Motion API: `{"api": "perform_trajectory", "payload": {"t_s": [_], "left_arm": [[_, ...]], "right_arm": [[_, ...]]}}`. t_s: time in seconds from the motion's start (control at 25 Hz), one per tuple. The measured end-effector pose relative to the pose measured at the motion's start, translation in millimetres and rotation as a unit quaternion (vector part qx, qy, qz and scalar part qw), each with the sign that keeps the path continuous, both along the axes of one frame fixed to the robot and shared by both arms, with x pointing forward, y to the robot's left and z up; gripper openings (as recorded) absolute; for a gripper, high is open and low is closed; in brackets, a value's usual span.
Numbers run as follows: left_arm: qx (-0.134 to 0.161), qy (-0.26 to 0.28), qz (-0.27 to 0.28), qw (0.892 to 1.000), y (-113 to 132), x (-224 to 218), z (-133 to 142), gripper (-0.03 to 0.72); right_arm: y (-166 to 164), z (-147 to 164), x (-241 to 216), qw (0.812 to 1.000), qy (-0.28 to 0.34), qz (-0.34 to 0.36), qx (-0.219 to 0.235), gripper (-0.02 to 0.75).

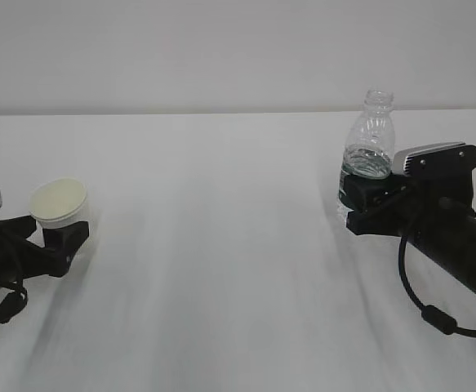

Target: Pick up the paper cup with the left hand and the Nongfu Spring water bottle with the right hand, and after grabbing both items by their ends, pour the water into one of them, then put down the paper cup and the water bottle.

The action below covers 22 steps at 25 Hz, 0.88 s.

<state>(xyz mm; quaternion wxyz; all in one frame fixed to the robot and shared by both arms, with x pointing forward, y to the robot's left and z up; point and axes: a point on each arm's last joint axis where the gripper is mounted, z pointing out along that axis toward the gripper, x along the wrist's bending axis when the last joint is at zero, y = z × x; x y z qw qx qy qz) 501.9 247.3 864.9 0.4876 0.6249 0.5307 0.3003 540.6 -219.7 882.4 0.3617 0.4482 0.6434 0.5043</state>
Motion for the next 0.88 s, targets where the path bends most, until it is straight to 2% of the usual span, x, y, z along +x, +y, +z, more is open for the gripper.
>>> {"api": "perform_trajectory", "payload": {"t_s": [0.64,0.88], "left_arm": [[0.002,0.008,0.000,1.000,-3.3,22.0,-19.8,0.689],[0.000,-0.004,0.000,1.000,-4.4,29.1,-17.3,0.690]], "right_arm": [[0.0,0.0,0.0,1.000,0.000,0.000,0.000,0.414],[0.0,0.0,0.0,1.000,0.000,0.000,0.000,0.414]]}}
